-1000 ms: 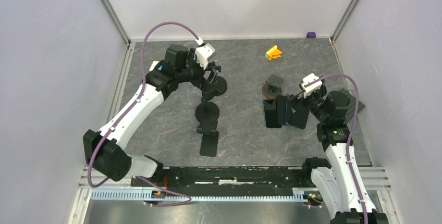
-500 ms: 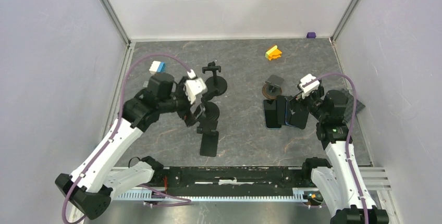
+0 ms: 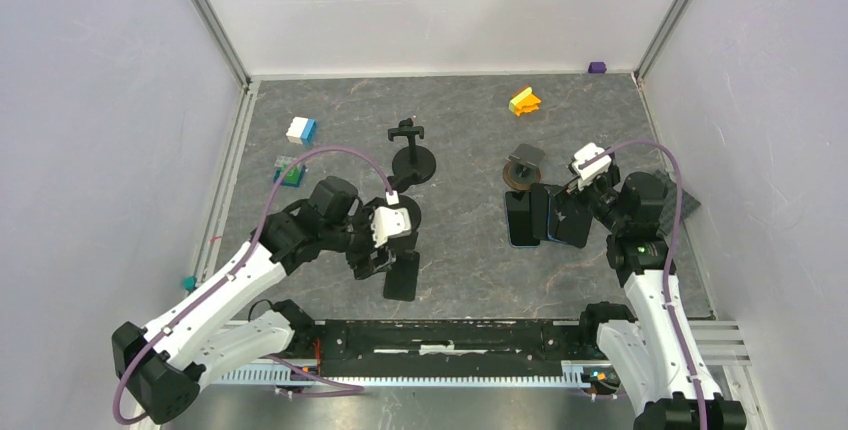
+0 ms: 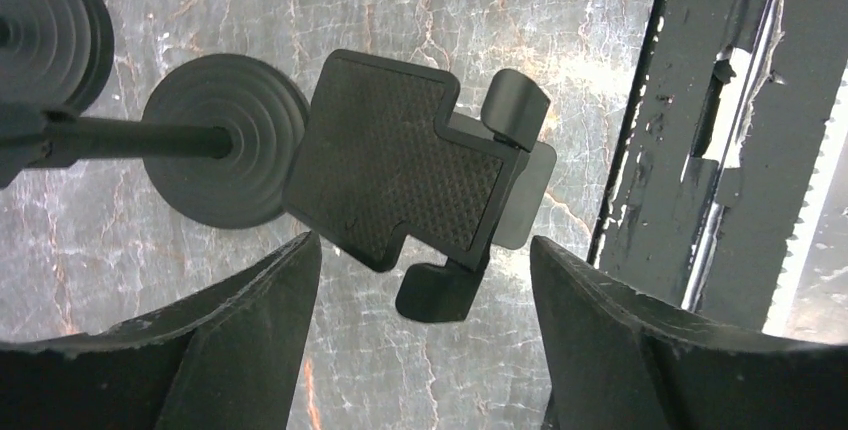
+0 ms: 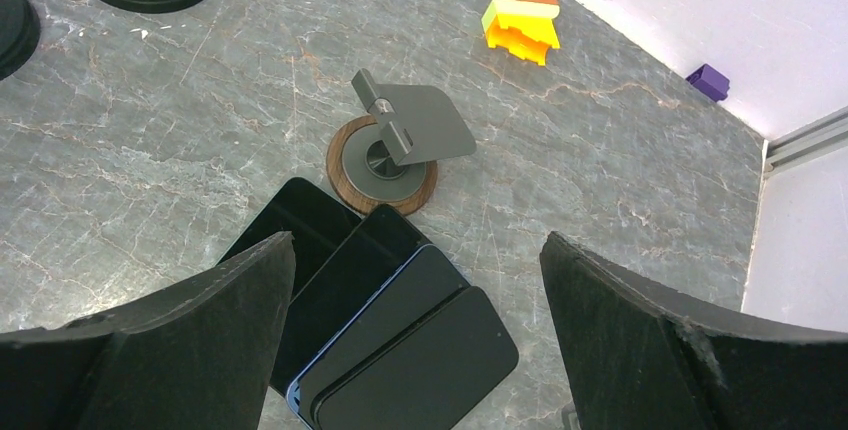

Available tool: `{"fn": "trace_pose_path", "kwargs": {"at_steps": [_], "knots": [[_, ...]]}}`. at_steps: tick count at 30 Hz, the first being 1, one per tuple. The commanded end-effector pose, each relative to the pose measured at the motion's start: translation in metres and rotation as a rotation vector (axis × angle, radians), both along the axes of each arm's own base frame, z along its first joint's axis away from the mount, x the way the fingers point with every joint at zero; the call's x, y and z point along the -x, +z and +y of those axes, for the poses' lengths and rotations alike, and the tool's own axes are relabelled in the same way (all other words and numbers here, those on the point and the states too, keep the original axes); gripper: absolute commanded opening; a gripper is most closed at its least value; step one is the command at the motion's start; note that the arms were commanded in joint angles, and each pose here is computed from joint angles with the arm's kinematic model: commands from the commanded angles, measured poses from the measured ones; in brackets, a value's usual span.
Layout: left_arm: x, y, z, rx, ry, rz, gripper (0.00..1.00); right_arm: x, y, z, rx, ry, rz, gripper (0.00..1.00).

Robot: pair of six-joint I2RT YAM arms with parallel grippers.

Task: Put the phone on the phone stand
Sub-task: Move the phone stand to the center of the board.

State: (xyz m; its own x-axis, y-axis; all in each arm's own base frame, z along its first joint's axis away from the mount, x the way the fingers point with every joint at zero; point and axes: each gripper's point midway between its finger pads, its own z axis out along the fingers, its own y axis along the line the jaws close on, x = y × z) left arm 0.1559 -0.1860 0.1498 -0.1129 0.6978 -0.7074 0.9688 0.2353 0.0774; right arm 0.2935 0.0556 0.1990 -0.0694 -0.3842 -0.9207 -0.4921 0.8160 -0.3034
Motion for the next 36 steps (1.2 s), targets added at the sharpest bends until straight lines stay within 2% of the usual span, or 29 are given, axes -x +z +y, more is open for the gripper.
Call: {"fn": "trace_pose_path", "kwargs": {"at_steps": [1,5,10,13,21,31,36], "knots": [[-0.003,0.005,-0.021,0.085,-0.099,-0.073,0.77,-0.001,-0.001,0.003,0.005,0.023,-0.003,0.97],[-0.002,0.005,-0.025,0.119,-0.099,-0.091,0.58,-0.001,-0.003,0.003,0.005,0.026,0.005,0.97],[0.0,0.009,-0.027,0.148,-0.096,-0.101,0.42,0.0,-0.004,0.004,0.004,0.032,0.008,0.97],[0.0,0.007,-0.019,0.119,-0.085,-0.119,0.34,0.0,-0.004,0.005,0.003,0.035,0.01,0.97],[-0.007,0.01,0.021,0.001,0.037,-0.222,0.04,0.001,-0.004,0.006,0.0,0.045,0.011,0.97],[-0.052,0.051,0.113,-0.212,0.413,-0.65,0.02,0.002,-0.004,0.009,-0.011,0.06,0.016,0.98],[-0.074,0.066,0.117,-0.191,0.538,-0.711,0.02,-0.002,-0.004,0.004,-0.013,0.024,0.02,0.97]]}}
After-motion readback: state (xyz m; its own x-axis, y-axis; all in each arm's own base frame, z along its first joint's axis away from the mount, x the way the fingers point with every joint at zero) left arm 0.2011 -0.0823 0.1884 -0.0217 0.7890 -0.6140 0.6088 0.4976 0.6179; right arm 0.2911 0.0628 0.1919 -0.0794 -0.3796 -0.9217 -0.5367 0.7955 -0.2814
